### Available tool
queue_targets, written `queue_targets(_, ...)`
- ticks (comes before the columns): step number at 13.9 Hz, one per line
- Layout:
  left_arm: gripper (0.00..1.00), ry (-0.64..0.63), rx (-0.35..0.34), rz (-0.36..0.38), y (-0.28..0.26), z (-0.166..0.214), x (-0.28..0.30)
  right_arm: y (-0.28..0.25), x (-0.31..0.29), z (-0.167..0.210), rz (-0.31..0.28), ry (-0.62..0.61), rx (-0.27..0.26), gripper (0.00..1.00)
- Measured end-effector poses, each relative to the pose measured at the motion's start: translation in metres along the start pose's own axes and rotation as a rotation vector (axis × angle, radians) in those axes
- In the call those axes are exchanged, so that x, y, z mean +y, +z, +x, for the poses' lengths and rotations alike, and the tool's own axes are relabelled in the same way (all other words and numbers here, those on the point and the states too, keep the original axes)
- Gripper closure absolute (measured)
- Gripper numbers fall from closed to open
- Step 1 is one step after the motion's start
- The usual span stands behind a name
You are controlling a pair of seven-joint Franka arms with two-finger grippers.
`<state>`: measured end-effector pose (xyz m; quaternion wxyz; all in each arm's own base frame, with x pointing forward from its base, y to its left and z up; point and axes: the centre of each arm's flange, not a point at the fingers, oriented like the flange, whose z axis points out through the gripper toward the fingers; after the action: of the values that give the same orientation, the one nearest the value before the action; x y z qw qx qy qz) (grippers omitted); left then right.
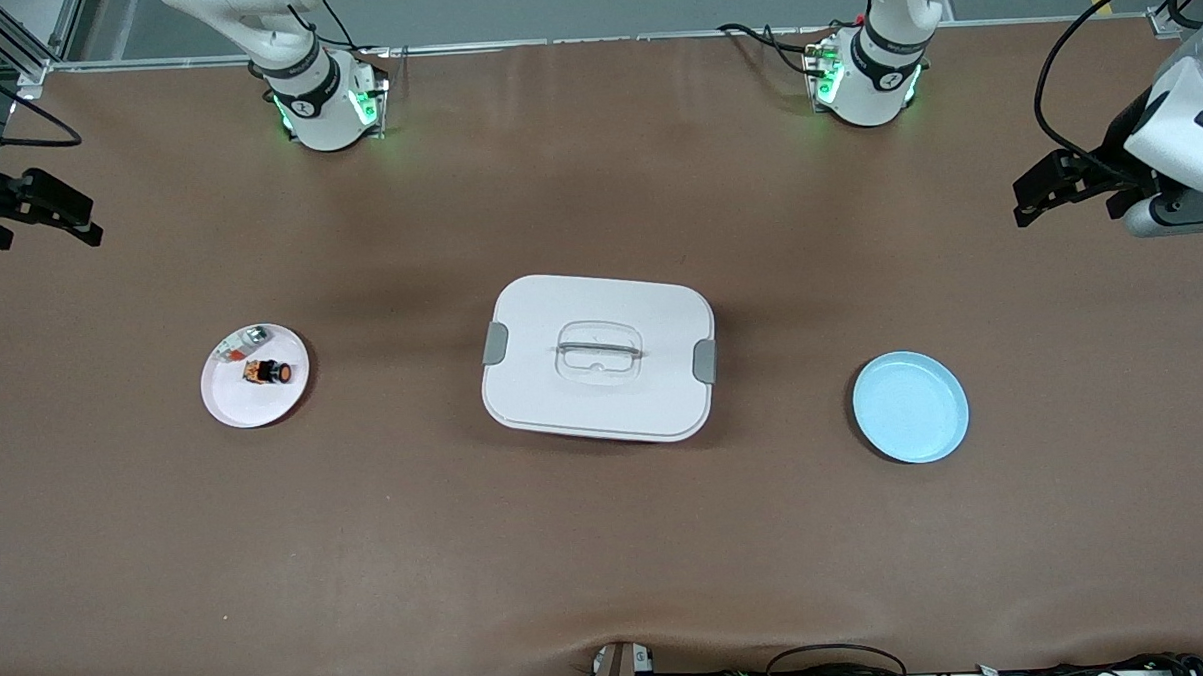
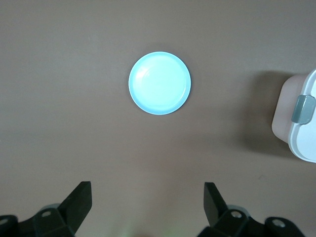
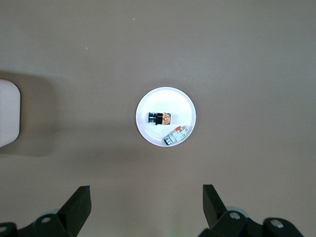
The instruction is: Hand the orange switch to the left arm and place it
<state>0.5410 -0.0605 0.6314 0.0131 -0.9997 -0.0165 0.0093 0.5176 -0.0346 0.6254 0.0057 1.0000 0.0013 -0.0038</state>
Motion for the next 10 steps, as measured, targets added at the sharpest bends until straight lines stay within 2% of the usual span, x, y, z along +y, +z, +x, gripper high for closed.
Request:
queue_targets(7, 0.00, 0.000, -0.006, 0.001, 0.002, 0.001, 0.000, 0.079, -0.006, 0.033, 0.015, -0.013, -0.165, 0.00)
queue_targets(10, 0.00, 0.000, -0.007, 0.001, 0.003, 0.001, 0.000, 0.120, -0.005, 0.050, 0.014, 0.052, -0.206, 0.00)
